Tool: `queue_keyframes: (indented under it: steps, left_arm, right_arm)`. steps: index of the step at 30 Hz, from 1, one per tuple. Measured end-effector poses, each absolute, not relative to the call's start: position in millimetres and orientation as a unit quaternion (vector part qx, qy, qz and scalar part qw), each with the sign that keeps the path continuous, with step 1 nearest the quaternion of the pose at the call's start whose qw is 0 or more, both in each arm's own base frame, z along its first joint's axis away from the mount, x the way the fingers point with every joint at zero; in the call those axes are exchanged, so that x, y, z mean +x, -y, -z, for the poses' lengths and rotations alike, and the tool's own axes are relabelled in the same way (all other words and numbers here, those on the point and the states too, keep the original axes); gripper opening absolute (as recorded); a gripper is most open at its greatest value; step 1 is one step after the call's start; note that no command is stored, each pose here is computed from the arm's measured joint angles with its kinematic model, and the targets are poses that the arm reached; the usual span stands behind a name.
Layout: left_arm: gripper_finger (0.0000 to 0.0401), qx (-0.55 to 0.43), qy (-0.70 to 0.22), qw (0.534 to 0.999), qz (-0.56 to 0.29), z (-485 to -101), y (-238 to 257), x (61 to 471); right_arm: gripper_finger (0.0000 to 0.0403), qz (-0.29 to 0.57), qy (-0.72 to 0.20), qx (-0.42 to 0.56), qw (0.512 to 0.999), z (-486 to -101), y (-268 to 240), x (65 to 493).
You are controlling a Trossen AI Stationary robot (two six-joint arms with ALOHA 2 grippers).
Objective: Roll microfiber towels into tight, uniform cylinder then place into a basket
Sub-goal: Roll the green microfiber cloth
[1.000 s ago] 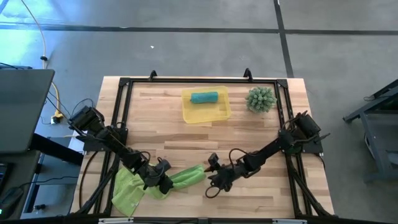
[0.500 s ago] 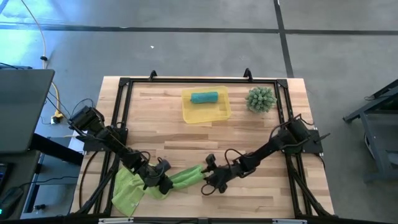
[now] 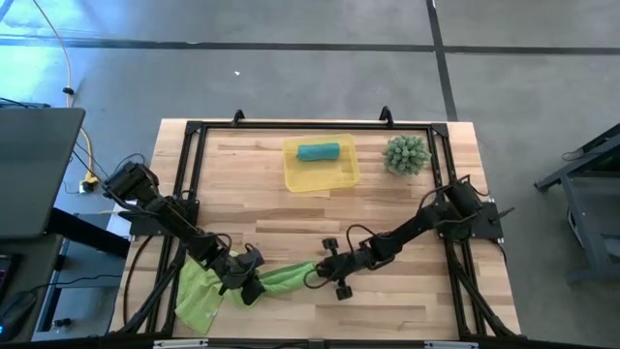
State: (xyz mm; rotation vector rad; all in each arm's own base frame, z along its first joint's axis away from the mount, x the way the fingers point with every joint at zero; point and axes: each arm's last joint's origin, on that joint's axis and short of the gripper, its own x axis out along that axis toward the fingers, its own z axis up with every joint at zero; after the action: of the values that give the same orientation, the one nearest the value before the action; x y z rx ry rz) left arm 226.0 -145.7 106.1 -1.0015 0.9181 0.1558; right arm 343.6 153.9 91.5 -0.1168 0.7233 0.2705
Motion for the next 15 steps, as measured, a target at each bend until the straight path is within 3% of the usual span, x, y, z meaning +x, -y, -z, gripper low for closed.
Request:
queue_keyframes:
  steps: [5, 15]
  left_arm:
    - [0.0021, -0.464, -0.434, 0.767, -0.091, -105, 144, 224]
    - [0.0021, -0.455, -0.435, 0.772, -0.086, -105, 144, 224]
  right_arm:
    - [0.0045, -0.149, -0.343, -0.136, 0.917, -91, -153, 343]
    - [0.0218, -0.141, -0.347, -0.177, 0.91, -106, -151, 338]
